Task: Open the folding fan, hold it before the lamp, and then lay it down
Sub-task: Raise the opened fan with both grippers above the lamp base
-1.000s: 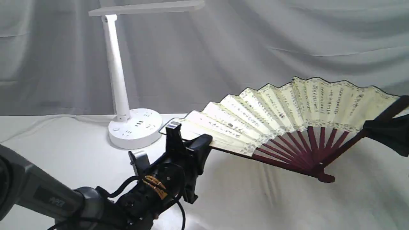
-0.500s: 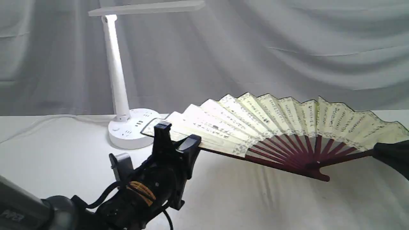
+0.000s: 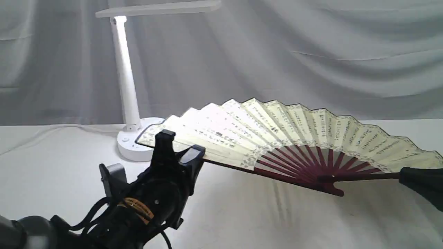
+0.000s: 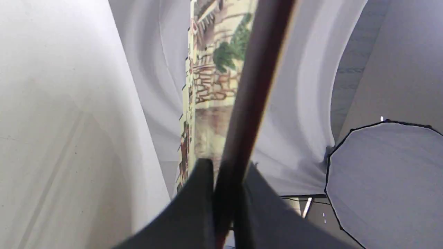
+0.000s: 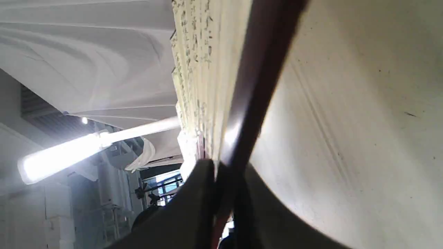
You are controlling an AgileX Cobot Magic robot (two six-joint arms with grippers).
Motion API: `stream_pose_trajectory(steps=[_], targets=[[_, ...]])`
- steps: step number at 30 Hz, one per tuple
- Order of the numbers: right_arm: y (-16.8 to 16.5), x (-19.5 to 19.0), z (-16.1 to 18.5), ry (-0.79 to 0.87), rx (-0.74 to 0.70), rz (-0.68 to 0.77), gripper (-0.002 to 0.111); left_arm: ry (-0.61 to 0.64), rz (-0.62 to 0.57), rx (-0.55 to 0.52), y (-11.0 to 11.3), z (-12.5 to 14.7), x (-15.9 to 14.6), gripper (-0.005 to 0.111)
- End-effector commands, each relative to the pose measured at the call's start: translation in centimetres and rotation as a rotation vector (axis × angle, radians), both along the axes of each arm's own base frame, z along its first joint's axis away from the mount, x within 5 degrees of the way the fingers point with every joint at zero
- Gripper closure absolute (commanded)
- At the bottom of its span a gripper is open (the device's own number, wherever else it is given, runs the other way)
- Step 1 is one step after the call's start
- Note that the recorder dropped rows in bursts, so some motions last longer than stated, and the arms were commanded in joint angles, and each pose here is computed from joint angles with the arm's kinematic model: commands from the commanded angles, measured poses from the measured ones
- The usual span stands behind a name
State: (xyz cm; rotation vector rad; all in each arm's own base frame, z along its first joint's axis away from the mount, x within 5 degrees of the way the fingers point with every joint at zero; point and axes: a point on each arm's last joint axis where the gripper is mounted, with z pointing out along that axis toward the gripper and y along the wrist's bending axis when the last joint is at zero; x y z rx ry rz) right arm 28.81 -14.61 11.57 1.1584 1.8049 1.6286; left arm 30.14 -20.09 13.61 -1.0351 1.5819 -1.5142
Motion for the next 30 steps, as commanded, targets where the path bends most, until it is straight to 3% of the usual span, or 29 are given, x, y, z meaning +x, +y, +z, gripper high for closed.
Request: stream_pose_trajectory(steps=[1,20,30], targets=[[-1.5,0.1,-0.2,0.005,-0.074,-0.109,0.108,-0.069,0.252,-0.165,2.8,1.9,1.0,0.107],[2.2,2.7,0.4,-0.030,-0.085,0.011,0.108,-0.065,0.370,-0.218,4.4,2.6,1.4,0.107],[2.2,3.3,3.6,-0.120,-0.150,0.018,0.108,-0.056,0.415,-0.238,5.0,2.5,1.5,0.107]])
